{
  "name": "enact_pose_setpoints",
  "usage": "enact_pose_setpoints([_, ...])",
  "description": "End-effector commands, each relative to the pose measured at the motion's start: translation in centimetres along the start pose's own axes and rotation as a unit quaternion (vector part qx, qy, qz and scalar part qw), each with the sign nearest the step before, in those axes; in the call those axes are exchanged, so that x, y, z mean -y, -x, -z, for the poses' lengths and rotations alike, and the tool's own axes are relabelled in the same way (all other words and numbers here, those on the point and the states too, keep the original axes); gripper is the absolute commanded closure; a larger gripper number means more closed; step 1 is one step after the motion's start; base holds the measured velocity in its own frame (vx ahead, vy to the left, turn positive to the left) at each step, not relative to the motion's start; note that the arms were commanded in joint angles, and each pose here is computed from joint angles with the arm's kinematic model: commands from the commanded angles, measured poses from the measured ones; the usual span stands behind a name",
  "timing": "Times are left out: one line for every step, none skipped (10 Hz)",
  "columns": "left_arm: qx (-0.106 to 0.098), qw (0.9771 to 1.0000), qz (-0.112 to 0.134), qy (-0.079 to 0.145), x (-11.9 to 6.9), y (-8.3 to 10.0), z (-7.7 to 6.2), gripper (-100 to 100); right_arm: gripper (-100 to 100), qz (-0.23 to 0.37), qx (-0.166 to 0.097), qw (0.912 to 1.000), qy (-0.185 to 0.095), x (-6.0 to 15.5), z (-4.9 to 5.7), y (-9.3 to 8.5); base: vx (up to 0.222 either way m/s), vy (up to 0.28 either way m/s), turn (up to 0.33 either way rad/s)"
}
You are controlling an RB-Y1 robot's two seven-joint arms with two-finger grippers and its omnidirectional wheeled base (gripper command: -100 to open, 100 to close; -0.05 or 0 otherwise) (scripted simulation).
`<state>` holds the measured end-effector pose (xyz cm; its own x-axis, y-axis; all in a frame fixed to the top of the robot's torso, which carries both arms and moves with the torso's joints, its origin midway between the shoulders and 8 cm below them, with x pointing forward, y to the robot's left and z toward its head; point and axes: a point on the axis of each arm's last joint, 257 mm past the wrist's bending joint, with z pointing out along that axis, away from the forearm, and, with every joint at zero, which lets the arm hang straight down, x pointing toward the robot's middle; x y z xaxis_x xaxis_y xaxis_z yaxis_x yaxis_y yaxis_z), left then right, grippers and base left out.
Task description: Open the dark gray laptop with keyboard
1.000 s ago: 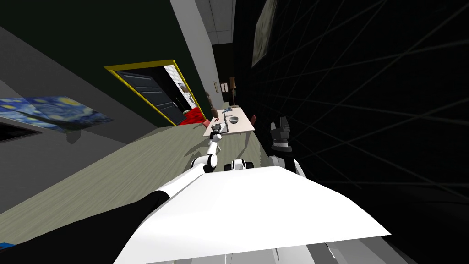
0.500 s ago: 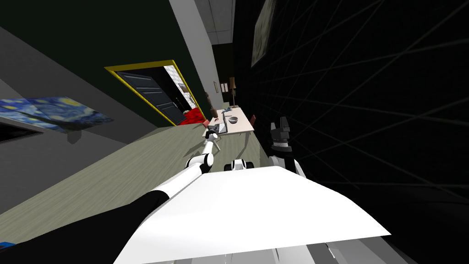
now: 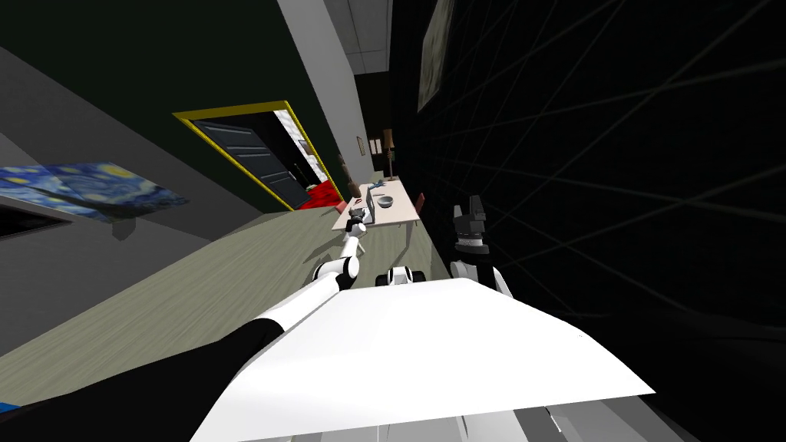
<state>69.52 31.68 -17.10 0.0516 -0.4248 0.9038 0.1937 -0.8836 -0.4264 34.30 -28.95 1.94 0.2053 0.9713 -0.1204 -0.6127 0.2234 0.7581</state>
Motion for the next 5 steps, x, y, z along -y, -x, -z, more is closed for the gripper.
enact_pose_setpoints([0.002,0.9996,0.018,0.021,-3.9,-0.4,0.9,-100,0,0.0,0.0,1.0,0.0,0.0,0.0,0.0,0.007,-0.056,0.02])
enact_pose_setpoints([0.003,0.9992,0.026,0.029,-5.4,-0.7,1.2,-100,0,0.0,0.0,1.0,0.0,0.0,0.0,0.0,0.003,-0.014,0.008])
enact_pose_setpoints([0.004,0.9987,0.034,0.037,-6.8,-0.9,1.6,-100,0,0.0,0.0,1.0,0.0,0.0,0.0,0.0,0.0,0.0,0.0])
enact_pose_setpoints([0.004,0.9987,0.034,0.037,-6.8,-0.9,1.6,-100,0,0.0,0.0,1.0,0.0,0.0,0.0,0.0,0.0,0.0,0.0])
enact_pose_setpoints([0.002,0.9989,0.032,0.033,-6.1,-1.0,1.5,-100,0,0.0,0.0,1.0,0.0,0.0,0.0,0.0,0.0,0.0,0.0])
